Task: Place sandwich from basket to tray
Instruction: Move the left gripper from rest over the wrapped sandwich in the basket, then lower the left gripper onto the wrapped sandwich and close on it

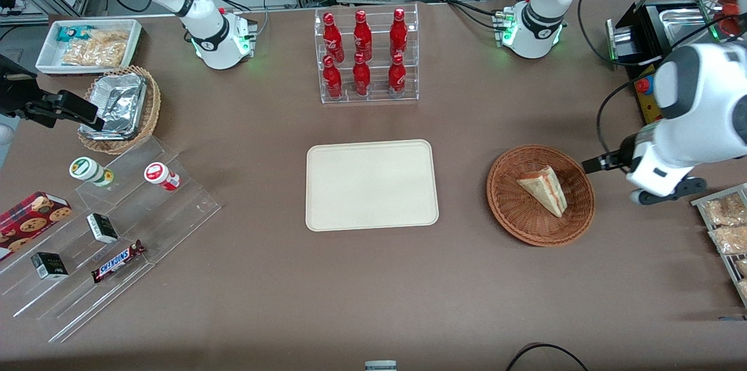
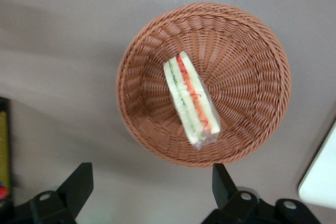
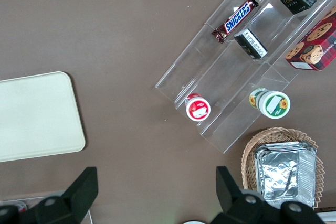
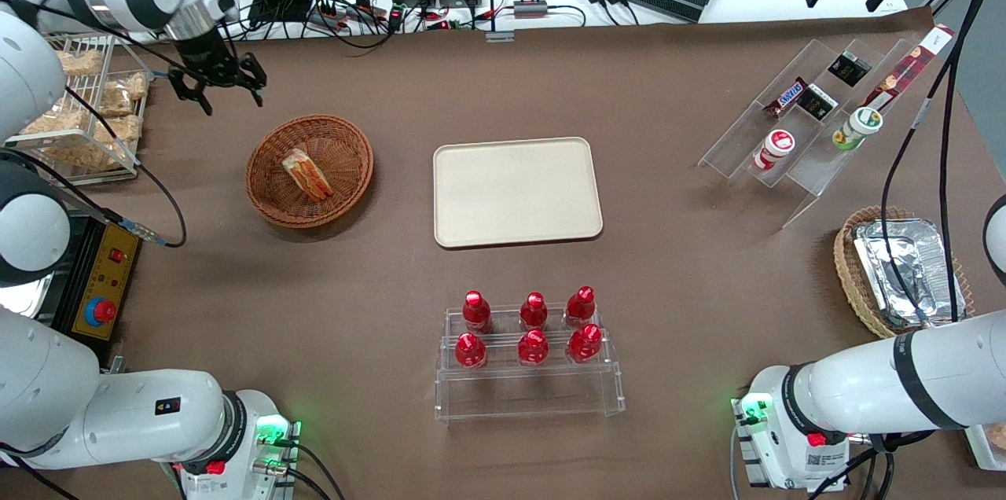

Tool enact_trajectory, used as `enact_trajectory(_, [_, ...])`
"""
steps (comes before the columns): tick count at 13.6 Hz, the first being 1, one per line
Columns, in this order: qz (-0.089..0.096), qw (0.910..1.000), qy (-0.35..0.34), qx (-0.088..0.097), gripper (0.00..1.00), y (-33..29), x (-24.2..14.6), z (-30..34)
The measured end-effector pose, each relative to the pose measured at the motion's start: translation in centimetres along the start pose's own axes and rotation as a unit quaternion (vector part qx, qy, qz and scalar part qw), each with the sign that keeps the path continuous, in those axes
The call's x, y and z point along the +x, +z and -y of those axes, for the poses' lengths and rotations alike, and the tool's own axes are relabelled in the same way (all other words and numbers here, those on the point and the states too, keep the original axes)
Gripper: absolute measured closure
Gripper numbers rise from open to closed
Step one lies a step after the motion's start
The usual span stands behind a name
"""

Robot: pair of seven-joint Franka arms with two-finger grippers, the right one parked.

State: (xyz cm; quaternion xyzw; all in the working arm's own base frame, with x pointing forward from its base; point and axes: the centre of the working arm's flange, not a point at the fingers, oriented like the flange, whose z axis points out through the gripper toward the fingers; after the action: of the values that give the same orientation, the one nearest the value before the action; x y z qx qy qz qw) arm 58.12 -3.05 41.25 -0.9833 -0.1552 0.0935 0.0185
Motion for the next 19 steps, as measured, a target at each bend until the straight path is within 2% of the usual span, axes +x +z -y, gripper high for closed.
enact_trajectory(2, [-0.016,0.9985,-0.053,-0.003,0.00,2.5,-1.1,-2.6])
enact_trajectory(5, [-0.044,0.9905,-0.129,-0.019,0.00,5.4,-2.5,-4.5])
enact_trajectory(10, [-0.061,0.9840,-0.164,-0.033,0.00,10.5,-4.0,-3.5])
enact_trajectory(16, [-0.063,0.9828,-0.169,-0.039,0.00,13.5,-3.8,-3.4])
enact_trajectory(19, [-0.056,0.9829,-0.171,-0.038,0.00,16.1,-3.3,-3.5])
